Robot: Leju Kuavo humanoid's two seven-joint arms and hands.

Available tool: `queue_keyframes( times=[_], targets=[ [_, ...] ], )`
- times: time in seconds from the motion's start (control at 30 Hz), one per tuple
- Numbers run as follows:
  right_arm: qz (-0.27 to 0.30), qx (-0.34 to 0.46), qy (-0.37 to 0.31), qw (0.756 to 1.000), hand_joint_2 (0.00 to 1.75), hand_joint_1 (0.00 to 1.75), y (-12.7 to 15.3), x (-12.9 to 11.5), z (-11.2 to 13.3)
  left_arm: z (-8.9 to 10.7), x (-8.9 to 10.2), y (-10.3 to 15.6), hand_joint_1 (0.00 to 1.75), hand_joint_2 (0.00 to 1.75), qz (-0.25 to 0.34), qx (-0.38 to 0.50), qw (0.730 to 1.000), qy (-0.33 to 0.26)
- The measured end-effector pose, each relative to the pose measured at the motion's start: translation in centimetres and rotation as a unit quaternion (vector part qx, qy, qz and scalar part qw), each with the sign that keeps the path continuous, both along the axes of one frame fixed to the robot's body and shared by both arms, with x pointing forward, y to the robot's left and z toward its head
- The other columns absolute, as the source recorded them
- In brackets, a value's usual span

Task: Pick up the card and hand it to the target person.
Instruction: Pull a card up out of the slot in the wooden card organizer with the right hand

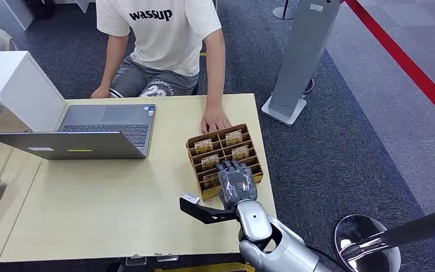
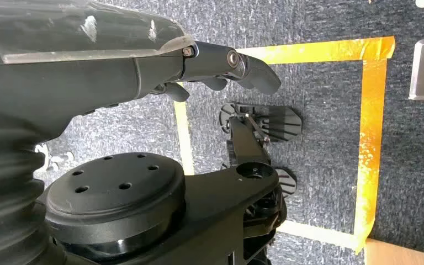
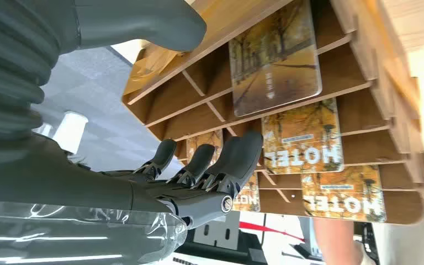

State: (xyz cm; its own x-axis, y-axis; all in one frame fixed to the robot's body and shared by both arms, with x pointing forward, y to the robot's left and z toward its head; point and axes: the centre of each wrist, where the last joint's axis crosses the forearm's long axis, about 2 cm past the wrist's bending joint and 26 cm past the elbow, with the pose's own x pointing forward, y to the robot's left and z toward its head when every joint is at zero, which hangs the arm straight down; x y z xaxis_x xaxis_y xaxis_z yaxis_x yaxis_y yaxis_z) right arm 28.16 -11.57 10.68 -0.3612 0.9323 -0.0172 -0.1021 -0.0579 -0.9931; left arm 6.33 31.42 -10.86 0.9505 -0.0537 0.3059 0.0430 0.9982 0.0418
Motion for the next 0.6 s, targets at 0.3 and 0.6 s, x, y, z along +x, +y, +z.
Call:
queue_keyframes(
  times=[0.3,0.6],
  targets=[
    [-0.012,0.004,0.001,1.000,1.75,0.62,-0.45,0.45,-0.13,0.00,-0.01,0.10,0.00,1.75,-0.004,0.001,1.000,0.001],
    [-0.014,0.001,0.019,1.000,1.75,0.69,-0.54,0.44,-0.89,0.01,-0.02,0.19,0.00,1.75,-0.005,0.002,1.000,0.002]
  ],
)
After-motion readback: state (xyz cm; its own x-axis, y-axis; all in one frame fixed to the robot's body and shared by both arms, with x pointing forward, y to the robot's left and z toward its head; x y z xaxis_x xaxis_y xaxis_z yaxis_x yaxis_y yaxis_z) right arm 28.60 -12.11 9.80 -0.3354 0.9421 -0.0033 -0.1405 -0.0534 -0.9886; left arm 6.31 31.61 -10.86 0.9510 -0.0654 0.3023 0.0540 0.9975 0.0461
